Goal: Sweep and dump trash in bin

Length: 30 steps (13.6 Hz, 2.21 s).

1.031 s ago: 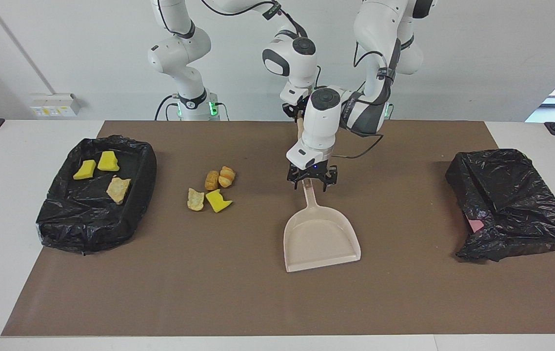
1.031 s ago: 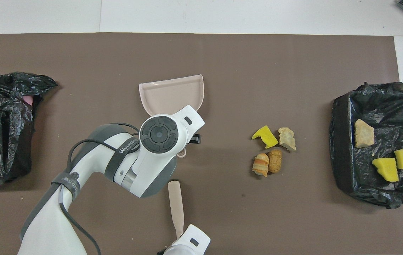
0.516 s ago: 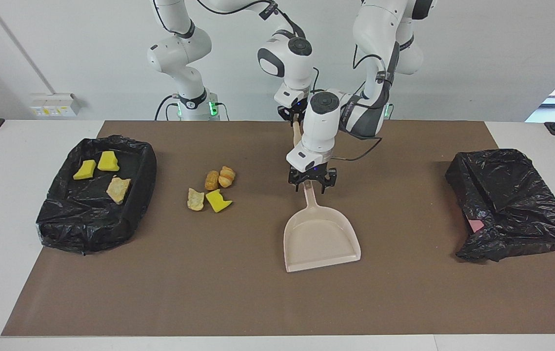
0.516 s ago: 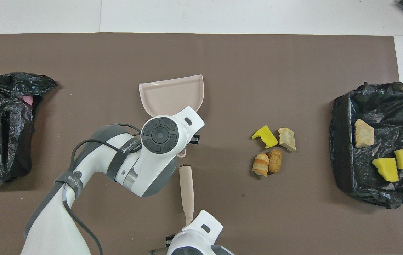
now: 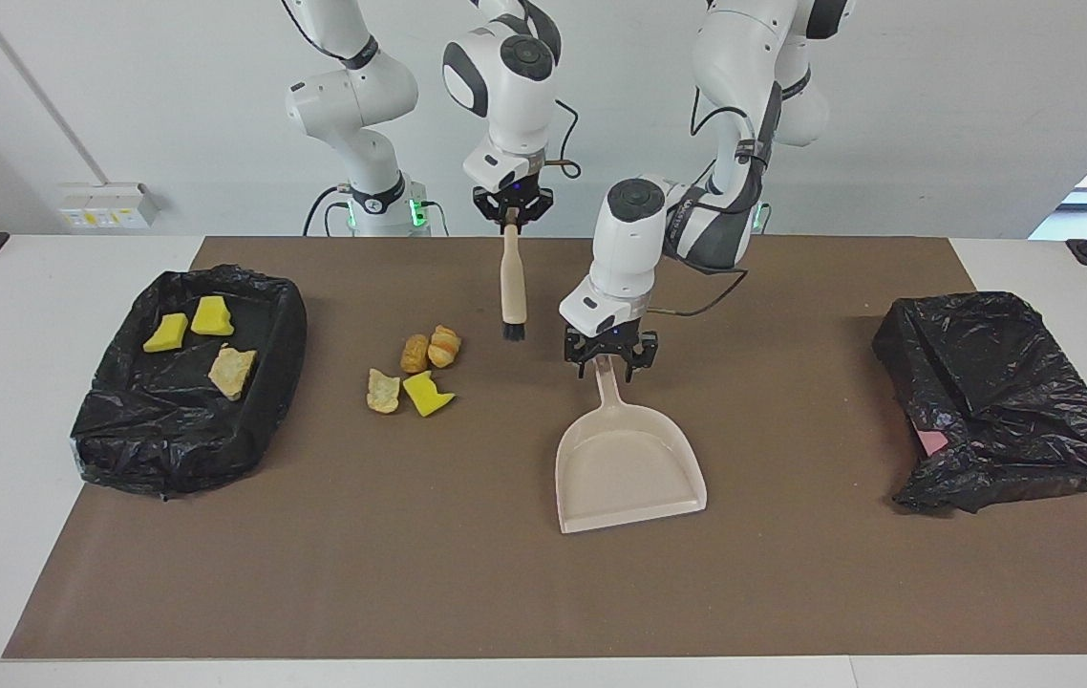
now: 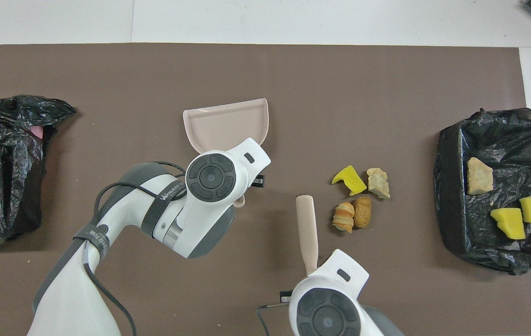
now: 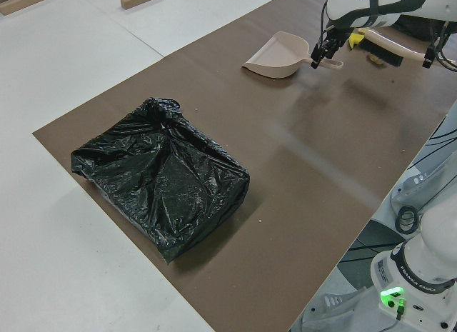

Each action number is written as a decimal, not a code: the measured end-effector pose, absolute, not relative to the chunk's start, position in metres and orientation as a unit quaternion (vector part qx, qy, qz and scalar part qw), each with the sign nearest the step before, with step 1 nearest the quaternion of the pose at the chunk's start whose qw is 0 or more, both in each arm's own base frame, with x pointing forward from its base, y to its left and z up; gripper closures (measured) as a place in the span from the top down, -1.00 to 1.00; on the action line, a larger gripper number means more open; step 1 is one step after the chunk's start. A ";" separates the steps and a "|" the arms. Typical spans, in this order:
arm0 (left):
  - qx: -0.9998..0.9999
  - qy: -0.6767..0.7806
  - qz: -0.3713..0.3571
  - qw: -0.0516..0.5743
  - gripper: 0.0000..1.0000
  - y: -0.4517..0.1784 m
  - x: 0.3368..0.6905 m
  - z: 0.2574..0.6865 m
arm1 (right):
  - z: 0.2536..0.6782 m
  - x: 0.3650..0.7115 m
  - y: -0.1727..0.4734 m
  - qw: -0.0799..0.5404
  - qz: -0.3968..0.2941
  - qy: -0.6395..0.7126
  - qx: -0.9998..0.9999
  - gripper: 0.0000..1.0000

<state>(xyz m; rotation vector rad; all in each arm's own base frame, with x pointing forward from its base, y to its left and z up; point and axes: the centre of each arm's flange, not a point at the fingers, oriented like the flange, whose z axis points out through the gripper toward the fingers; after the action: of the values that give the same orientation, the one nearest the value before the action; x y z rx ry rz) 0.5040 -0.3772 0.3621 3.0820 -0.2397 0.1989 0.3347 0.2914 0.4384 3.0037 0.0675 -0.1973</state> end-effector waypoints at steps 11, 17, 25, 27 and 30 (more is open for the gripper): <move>0.995 -0.080 0.052 0.012 -0.32 -0.380 0.505 0.355 | 0.436 0.445 0.044 0.107 -0.069 0.125 0.984 -0.47; 0.987 -0.143 0.073 -0.021 -0.35 -0.376 0.514 0.390 | 0.378 0.460 0.033 0.099 -0.097 0.154 0.978 -0.47; 0.892 -0.446 -0.032 -0.064 -0.35 -0.315 0.512 0.422 | 0.350 0.446 0.130 0.114 -0.084 0.084 0.986 -0.47; 0.859 -0.505 -0.055 -0.063 -0.35 -0.312 0.508 0.421 | 0.379 0.444 0.121 0.129 -0.095 0.057 0.985 -0.47; 0.815 -0.571 -0.079 -0.058 -0.35 -0.310 0.504 0.418 | 0.412 0.430 0.094 0.149 -0.114 0.020 0.982 -0.47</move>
<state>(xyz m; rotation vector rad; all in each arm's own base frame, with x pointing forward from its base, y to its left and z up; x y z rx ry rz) 0.5036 -0.3098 0.4177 2.6591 -1.8646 -0.2575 0.4299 0.0938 0.4123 2.8229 0.0582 -0.3287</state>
